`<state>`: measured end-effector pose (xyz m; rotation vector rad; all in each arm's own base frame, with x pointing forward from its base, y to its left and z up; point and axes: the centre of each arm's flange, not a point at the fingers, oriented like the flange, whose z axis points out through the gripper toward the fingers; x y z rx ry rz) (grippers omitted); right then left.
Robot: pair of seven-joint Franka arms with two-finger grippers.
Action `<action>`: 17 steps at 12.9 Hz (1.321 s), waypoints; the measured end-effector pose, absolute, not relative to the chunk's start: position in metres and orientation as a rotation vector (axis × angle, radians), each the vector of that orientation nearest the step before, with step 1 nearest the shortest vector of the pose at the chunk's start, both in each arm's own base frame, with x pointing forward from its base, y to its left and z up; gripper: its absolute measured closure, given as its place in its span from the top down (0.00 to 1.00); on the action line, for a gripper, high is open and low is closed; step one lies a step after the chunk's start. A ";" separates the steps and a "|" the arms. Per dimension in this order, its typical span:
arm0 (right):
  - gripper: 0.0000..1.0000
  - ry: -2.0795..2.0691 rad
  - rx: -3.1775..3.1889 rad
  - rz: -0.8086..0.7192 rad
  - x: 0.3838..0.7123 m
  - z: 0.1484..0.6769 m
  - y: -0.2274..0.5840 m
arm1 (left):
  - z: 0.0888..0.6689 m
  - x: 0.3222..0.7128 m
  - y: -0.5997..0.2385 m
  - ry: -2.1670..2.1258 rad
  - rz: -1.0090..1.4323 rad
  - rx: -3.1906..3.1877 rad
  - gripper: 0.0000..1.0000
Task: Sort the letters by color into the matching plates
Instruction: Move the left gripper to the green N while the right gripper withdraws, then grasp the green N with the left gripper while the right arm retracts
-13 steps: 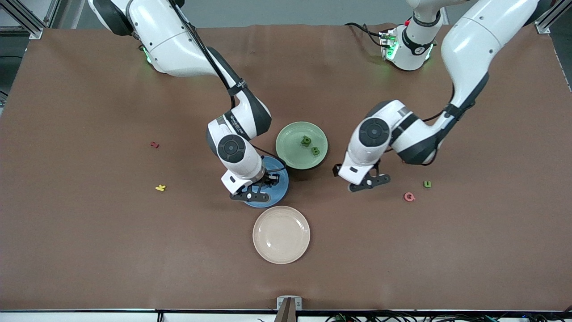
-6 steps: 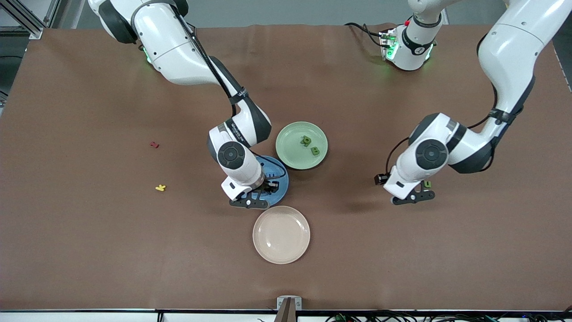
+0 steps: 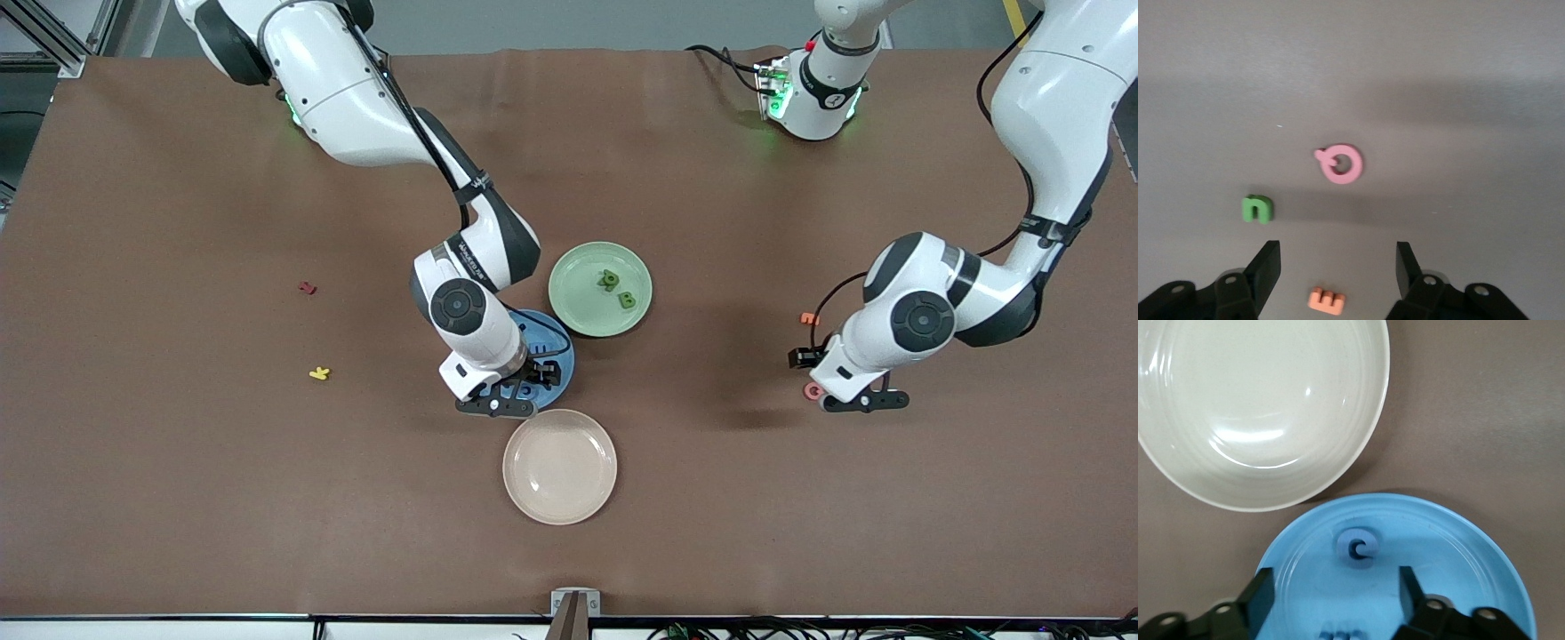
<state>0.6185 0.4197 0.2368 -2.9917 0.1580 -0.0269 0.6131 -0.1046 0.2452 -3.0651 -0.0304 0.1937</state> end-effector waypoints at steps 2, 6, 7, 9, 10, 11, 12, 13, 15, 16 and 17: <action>1.00 0.152 -3.021 0.065 0.615 0.273 0.415 | 0.242 0.613 -0.095 0.001 0.177 -3.036 0.74; 1.00 0.186 -3.060 0.267 0.590 0.427 0.358 | 0.224 0.603 -0.075 0.032 0.175 -2.999 0.71; 1.00 0.202 -3.056 0.281 0.579 0.467 0.331 | 0.220 0.601 -0.067 0.036 0.170 -2.994 0.70; 1.00 0.159 -3.039 0.278 0.554 0.517 0.267 | 0.216 0.600 -0.058 0.043 0.146 -3.012 0.69; 1.00 0.136 -3.030 0.273 0.541 0.529 0.232 | 0.214 0.600 -0.058 0.048 0.131 -3.022 0.68; 1.00 0.120 -3.026 0.265 0.529 0.537 0.192 | 0.212 0.598 -0.059 0.052 0.127 -3.027 0.67; 1.00 0.098 -3.041 0.256 0.523 0.541 0.160 | 0.210 0.597 -0.056 0.045 0.128 -3.032 0.67; 1.00 0.081 -3.062 0.249 0.520 0.545 0.131 | 0.208 0.598 -0.051 0.043 0.122 -3.041 0.67; 1.00 0.064 -3.087 0.230 0.521 0.553 0.079 | 0.203 0.599 -0.039 0.050 0.123 -3.059 0.64; 1.00 0.050 -3.087 0.215 0.522 0.557 0.055 | 0.201 0.599 -0.034 0.045 0.124 -3.065 0.64; 1.00 0.029 -3.082 0.200 0.523 0.561 0.033 | 0.199 0.599 -0.031 0.042 0.126 -3.070 0.64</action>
